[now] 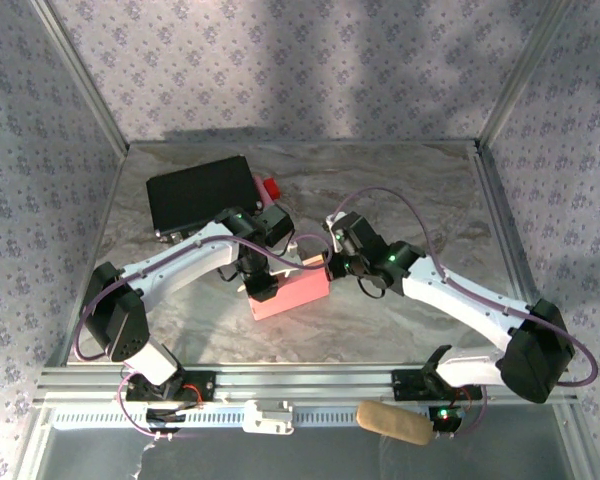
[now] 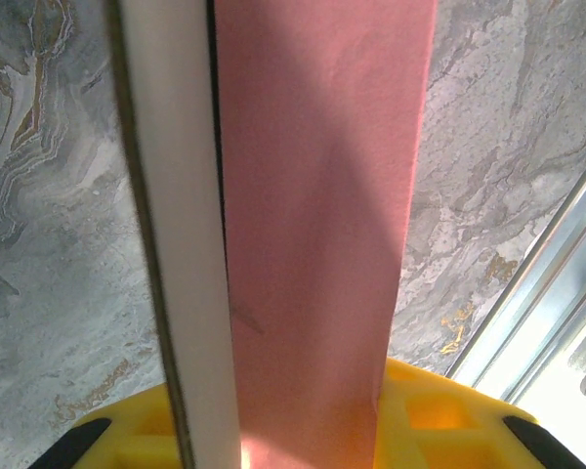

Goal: Fold the paper box

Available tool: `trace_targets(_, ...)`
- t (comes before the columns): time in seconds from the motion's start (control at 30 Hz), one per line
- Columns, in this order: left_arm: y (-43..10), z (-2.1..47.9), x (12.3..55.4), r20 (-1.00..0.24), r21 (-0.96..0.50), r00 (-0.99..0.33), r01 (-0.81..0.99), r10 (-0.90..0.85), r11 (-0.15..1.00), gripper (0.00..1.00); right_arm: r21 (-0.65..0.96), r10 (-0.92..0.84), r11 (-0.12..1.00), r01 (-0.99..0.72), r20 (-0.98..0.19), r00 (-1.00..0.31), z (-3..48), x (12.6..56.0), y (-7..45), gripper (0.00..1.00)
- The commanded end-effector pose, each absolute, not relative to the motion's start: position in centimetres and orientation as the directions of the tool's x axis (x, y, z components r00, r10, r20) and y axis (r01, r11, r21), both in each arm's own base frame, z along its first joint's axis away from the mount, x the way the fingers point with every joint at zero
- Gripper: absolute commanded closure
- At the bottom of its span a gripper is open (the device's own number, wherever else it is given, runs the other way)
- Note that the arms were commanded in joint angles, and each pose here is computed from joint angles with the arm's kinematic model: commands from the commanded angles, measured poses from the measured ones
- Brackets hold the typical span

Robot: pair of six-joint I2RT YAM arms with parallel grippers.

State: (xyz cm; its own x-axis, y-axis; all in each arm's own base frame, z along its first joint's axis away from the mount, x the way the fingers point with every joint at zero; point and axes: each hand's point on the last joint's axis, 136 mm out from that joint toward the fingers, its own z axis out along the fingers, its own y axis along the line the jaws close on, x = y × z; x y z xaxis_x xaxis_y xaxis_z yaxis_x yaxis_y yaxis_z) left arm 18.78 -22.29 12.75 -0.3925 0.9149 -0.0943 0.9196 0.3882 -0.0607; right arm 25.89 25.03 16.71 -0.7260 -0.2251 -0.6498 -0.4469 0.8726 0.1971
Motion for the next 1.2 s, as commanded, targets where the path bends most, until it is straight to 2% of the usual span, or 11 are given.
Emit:
trace_targets(0.0,-23.0,13.1,20.2,-0.13,-0.022,-0.424,0.905,0.896,0.425,0.73,0.244,-0.172,0.89,-0.386,-0.603,-0.779,16.5,24.9,25.4,1.0)
trace_targets(0.33,-23.1,13.3,20.6,-0.146,-0.01,-0.43,0.901,0.891,0.433,0.74,0.27,-0.11,0.906,-0.325,-0.591,-0.799,15.7,24.7,25.5,1.0)
trace_targets(0.63,-23.1,13.3,20.9,-0.153,0.004,-0.431,0.9,0.889,0.436,0.72,0.265,-0.087,0.908,-0.325,-0.638,-0.765,14.9,24.1,24.4,1.0)
trace_targets(0.9,-22.9,13.6,21.5,-0.172,0.03,-0.439,0.893,0.882,0.45,0.61,0.226,-0.105,0.909,-0.349,-0.688,-0.718,13.7,23.3,23.4,1.0)
trace_targets(1.17,-23.5,15.9,21.7,-0.3,0.027,-0.445,0.88,0.844,0.474,0.53,0.171,-0.121,0.923,-0.346,-0.722,-0.681,13.0,23.0,23.2,1.0)
